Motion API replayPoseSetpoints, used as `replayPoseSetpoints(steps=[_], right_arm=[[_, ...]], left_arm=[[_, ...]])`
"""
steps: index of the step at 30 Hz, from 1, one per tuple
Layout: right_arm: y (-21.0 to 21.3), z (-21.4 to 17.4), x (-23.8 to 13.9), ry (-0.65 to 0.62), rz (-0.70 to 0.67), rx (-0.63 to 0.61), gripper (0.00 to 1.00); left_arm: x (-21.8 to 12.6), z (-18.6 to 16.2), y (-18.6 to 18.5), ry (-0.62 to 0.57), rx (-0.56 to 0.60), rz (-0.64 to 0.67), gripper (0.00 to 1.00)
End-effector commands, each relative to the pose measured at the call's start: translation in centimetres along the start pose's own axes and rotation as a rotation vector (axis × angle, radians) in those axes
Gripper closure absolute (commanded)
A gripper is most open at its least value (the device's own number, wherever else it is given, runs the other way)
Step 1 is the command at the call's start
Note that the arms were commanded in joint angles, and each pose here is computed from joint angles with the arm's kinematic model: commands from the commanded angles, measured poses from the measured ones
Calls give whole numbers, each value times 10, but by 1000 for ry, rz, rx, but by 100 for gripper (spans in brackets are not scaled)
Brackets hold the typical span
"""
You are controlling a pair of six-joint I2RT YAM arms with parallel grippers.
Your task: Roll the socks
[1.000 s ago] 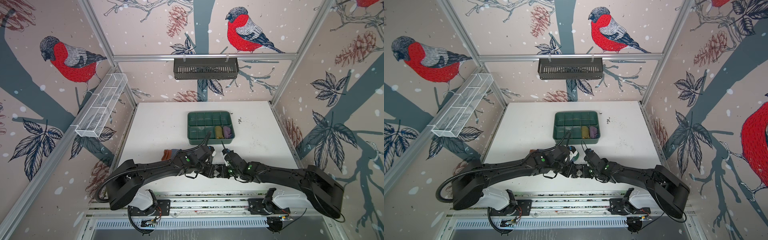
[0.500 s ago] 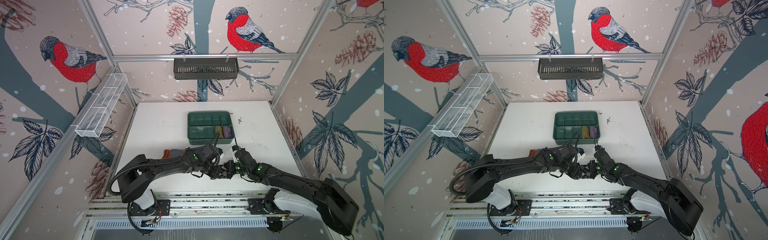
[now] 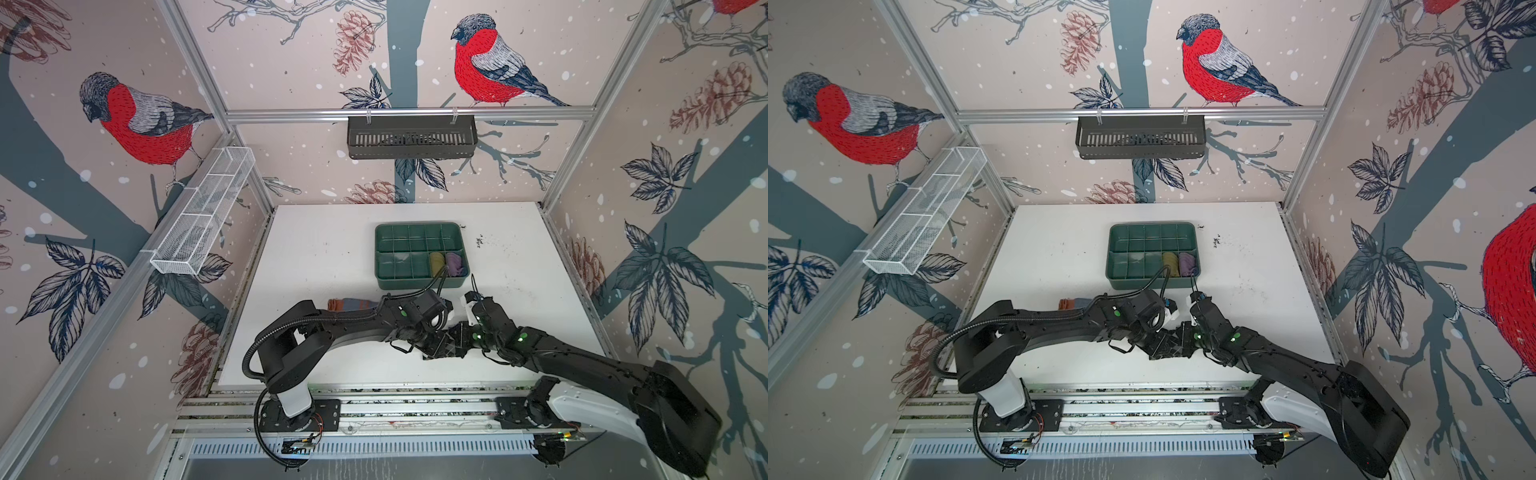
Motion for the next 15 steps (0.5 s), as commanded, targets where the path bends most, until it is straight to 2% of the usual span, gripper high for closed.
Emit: replayPoseSetpoints(steps=[1, 15], right_arm=[[8, 3, -3, -10, 47, -25, 93], [20, 6, -9, -37, 148, -32, 94]], left_arm=[[4, 5, -3, -4, 13, -23, 100], [17, 12, 3, 11, -11, -54, 100]])
Point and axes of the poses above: each gripper's point midway between its finger pads, its own x axis out along the fingers, its own y axis along the line the jaws close on, z = x × y, the point moved 5 cm from there along -x, back along the fingers, and after that the axes turned 15 degrees about -x, right-handed, at the moved point
